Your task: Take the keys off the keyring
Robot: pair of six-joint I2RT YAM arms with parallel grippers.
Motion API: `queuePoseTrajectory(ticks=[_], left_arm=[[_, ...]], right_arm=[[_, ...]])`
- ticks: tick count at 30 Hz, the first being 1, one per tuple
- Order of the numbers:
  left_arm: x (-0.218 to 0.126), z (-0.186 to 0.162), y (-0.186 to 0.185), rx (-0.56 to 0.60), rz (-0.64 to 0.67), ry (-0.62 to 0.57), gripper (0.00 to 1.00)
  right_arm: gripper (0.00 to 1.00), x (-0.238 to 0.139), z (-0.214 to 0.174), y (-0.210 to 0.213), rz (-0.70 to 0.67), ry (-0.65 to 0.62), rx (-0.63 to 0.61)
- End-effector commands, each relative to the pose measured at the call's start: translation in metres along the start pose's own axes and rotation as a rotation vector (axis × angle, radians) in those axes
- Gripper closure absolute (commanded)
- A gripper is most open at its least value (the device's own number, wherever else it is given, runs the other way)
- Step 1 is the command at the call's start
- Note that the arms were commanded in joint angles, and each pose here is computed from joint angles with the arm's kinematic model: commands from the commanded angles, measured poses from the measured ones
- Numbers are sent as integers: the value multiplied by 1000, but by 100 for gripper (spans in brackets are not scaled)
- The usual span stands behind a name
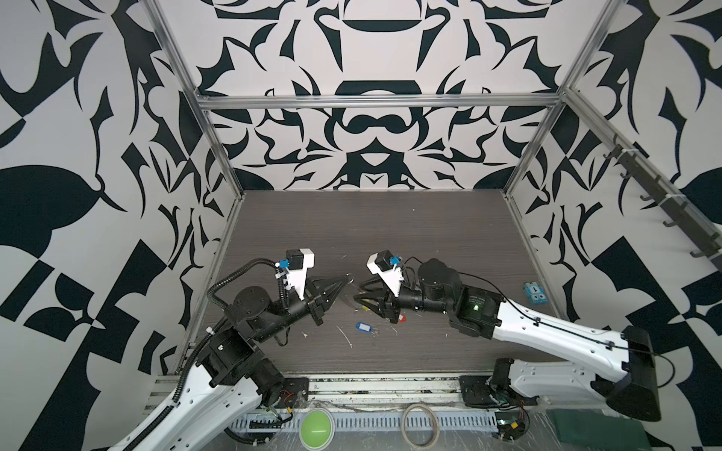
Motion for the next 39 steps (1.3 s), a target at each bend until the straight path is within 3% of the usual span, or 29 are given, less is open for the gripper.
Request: queuePoseTrajectory(ticks=[1,3,4,5,9,13,14,29,38,39], left_arm=[[-2,11,-7,9,-21,-46,100],[-3,11,-7,8,-17,-47,100],[-2,10,-6,6,-12,-43,100],[-3,10,-6,6,-11,-43,94],[-1,10,-4,6,-2,-38,47],[-4,13,-3,11,14,-58,19],[-6,15,-4,14,18,-66,1],[-23,12,0,-8,29,-117,1],[-23,6,5,-23,40,-115,1],[-24,6,5,-23,39,-114,1]], right_arm=[[84,-8,33,3,-3,-93,-39],[97,-5,31,2,-4,-84,-38],[100,-4,29,1,-6,-81,-36],[100,-2,28,0,-8,-77,-35],[100,3,25,-3,-9,-62,-31],[100,8,16,-24,-11,-43,33],[100,9,12,-31,-11,-39,55],[100,70,-93,-120,62,137,417],[100,87,-148,-153,-11,245,575],[96,87,-153,-156,-29,257,589]])
Point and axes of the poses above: each gripper's point midway between its finger pads, its own x axis out along the fingers, its own y axis along the line the jaws close on, z = x × y, the point moved 3 cm from there along -x, back along the fingers, and after that the axes turned 11 degrees about -x, right-handed, at the moved point
